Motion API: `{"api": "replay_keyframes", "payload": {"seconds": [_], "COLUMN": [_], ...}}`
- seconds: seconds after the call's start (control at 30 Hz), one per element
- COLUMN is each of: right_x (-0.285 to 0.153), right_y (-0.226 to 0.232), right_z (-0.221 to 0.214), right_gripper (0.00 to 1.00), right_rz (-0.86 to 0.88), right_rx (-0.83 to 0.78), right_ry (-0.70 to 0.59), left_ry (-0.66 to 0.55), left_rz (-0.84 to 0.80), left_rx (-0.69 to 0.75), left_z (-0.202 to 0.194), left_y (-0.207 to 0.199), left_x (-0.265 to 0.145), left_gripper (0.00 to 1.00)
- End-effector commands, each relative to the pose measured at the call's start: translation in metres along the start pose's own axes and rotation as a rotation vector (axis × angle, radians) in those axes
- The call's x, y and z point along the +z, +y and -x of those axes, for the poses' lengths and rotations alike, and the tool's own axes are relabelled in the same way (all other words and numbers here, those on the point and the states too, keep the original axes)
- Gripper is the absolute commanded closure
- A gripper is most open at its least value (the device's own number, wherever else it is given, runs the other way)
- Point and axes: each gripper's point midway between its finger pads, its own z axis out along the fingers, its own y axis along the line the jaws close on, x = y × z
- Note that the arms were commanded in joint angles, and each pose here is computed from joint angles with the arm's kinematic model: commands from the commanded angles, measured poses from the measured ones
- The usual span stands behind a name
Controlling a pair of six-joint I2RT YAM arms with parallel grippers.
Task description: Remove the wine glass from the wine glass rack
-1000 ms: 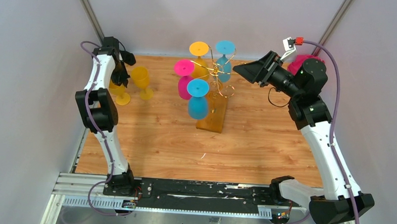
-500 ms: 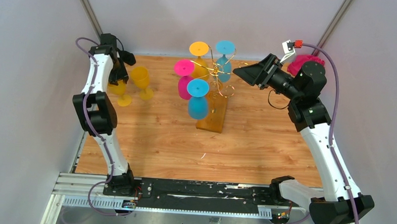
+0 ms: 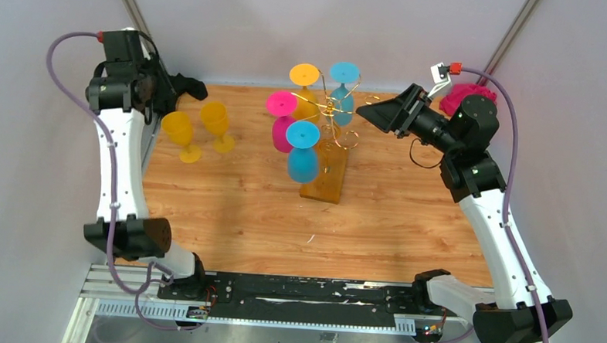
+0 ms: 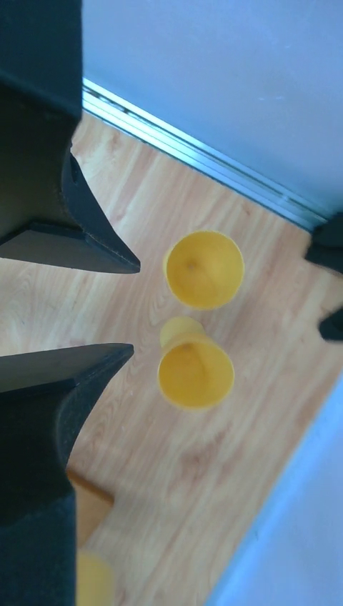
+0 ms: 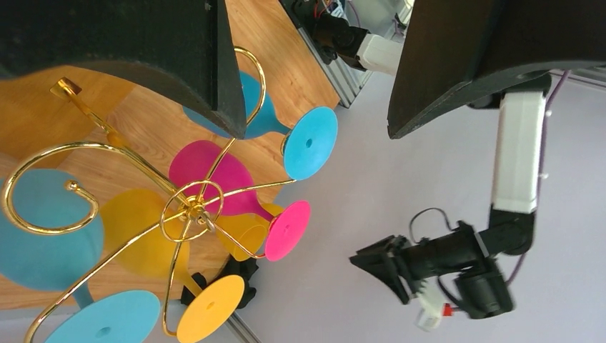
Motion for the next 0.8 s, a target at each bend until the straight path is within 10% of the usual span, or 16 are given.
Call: {"api": "replay_keyframes", "payload": {"seconds": [0.0, 0.2, 0.5, 0.77], "right_x": [-0.007, -0.007, -0.021, -0.027], "right_y": [0.009, 0.01, 0.025, 0.025], "right_z": [0.0, -0.007, -0.003, -0.007], "right_gripper": [0.25, 0.25, 0.25, 0.25], "right_rz": [0.035, 0.065, 0.067, 0.042], "right_rx": [-0.015, 0.008, -0.042, -0.025], "right_ry": [0.004, 0.003, -0.021, -0.02], "left_ry": [-0.186, -0.126, 0.036, 0.154], "left_rz": [-0.278, -0.831, -1.411, -1.375], "left_rx": [0.015, 0.075, -0.104, -0.139], "left_z": [0.028, -0.027, -0.092, -0.127], "left_y": [-0.051, -0.154, -0.196, -0.204], "left_x": [-0.092, -0.18, -0.242, -0.214], "left_gripper": [0.53, 0.51, 0.49, 0.47]}}
